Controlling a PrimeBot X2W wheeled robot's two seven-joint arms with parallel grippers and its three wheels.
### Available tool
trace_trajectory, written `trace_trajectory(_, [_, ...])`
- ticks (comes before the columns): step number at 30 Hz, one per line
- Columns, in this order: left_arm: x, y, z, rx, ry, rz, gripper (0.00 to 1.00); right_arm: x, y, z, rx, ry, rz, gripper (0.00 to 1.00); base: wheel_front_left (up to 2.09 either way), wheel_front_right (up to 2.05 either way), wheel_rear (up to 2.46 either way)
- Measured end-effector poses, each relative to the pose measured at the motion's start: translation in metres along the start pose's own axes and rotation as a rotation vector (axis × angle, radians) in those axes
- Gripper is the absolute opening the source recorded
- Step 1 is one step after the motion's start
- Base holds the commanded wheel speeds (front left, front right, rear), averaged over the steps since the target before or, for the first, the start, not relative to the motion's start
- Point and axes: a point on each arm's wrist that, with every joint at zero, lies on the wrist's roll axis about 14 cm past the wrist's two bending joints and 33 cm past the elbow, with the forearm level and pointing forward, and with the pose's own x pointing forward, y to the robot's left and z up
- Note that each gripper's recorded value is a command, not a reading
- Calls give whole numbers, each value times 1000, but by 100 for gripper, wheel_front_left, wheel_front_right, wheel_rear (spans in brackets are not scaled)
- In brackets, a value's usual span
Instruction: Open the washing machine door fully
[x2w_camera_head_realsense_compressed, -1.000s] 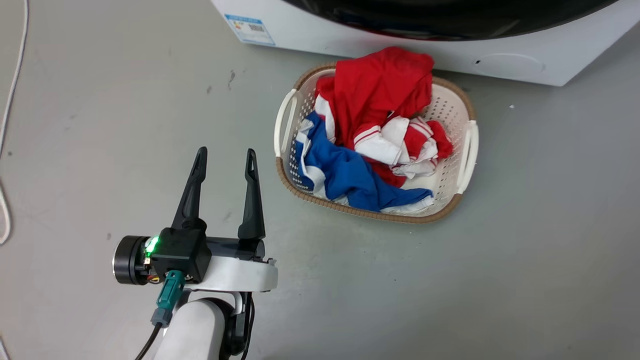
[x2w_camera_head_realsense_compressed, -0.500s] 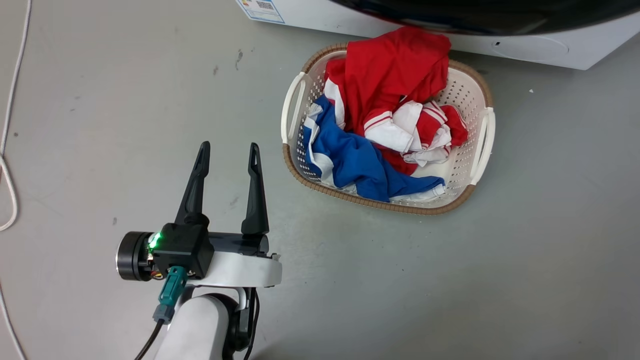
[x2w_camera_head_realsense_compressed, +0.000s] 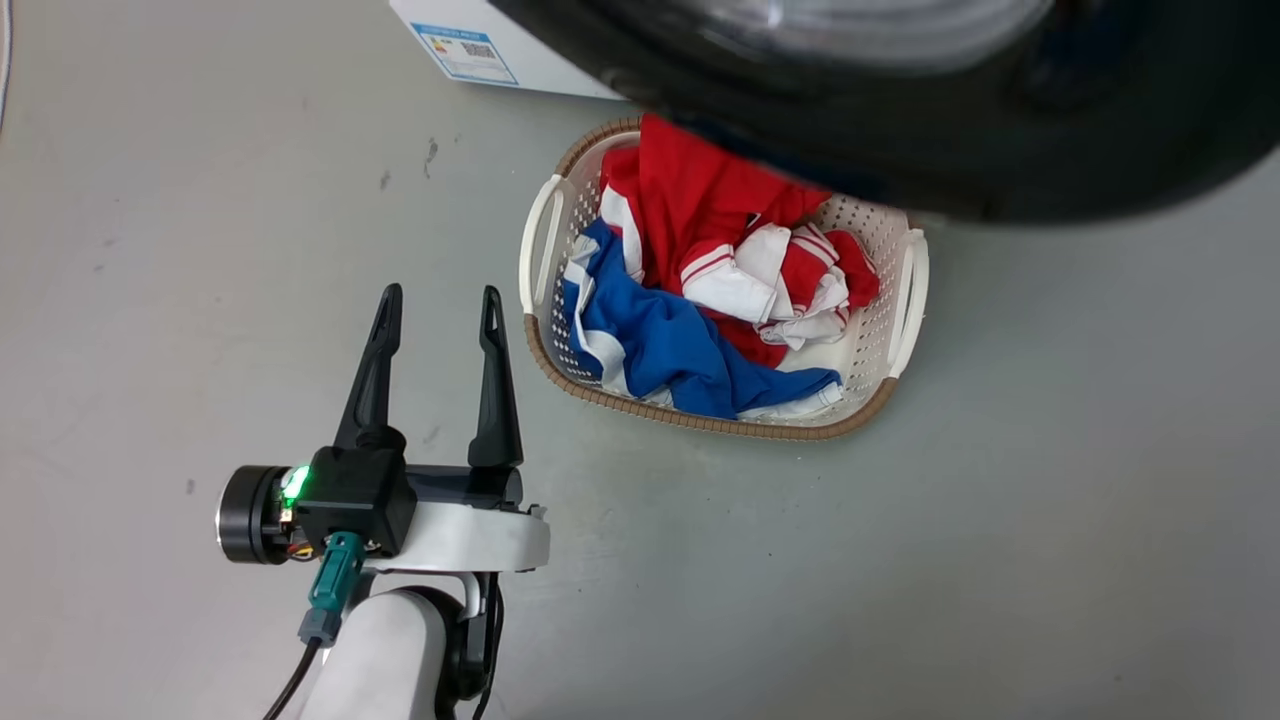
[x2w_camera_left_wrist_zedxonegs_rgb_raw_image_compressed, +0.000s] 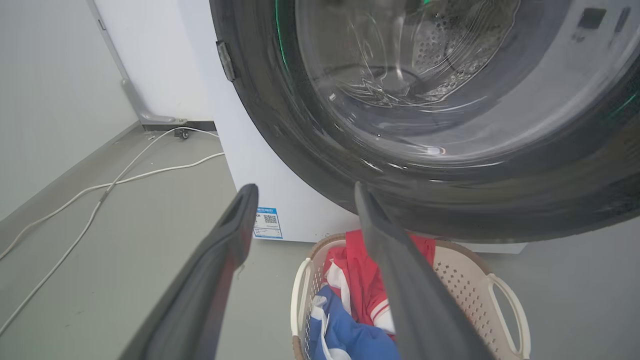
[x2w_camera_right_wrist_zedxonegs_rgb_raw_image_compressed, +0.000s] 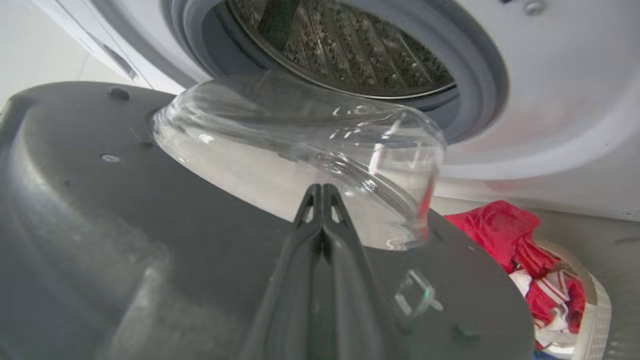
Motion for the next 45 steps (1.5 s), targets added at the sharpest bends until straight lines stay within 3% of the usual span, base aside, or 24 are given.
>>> trace_trajectory(13, [-9,-1,17,6,-40,-7,100,-28,54,-89,-4,191,136,0,0,0,0])
trace_trajectory(45, [-45,23,47,24,-99,50,100,-55,140,-270,240,519,328,0,0,0,0])
